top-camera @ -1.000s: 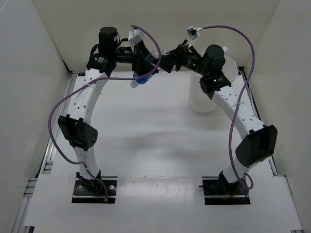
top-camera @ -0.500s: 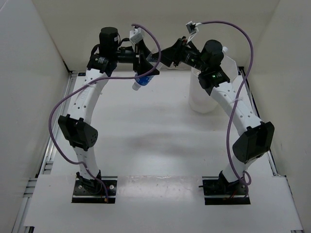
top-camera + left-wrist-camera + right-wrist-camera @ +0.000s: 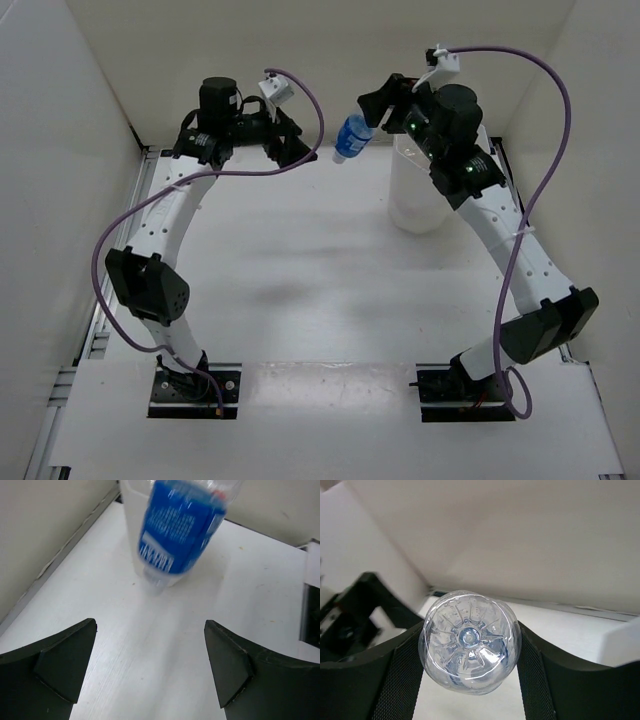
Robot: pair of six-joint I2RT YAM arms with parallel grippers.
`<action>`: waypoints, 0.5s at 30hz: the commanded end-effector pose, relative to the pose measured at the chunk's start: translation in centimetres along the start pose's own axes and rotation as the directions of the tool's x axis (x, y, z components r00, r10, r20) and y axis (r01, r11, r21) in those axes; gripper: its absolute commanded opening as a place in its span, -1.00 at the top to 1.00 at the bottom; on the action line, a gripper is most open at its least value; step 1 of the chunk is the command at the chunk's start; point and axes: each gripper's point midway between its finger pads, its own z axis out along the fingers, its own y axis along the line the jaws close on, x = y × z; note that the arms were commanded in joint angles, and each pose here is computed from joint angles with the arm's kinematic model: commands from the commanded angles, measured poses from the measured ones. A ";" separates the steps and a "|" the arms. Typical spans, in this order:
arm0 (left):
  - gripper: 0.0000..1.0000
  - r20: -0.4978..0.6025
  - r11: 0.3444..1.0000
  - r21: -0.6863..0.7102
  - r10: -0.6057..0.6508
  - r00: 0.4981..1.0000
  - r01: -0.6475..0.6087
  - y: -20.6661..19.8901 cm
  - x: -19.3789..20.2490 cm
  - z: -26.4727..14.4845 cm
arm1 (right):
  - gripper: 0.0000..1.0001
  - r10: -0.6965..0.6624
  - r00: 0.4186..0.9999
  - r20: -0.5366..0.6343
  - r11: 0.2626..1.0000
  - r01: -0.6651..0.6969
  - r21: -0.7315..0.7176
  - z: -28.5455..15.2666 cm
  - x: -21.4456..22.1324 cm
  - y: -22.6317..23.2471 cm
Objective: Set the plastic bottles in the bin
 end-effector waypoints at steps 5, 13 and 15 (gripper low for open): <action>-1.00 -0.048 0.968 -0.235 0.074 0.996 -0.083 1.0 0.5 -4.3 | 0.99 -0.250 0.956 0.151 0.883 0.162 0.441 -5.8 -9.2 -5.9; -1.00 -0.181 0.931 -0.356 0.012 0.983 -0.077 1.4 7.3 -6.6 | 0.99 -0.288 0.952 0.100 0.774 0.170 0.610 -10.0 -11.4 -11.0; -1.00 -0.240 0.904 -0.420 -0.025 0.971 -0.080 2.0 10.1 -7.6 | 0.99 -0.253 0.964 0.085 0.772 0.148 0.619 -10.1 -10.3 -12.7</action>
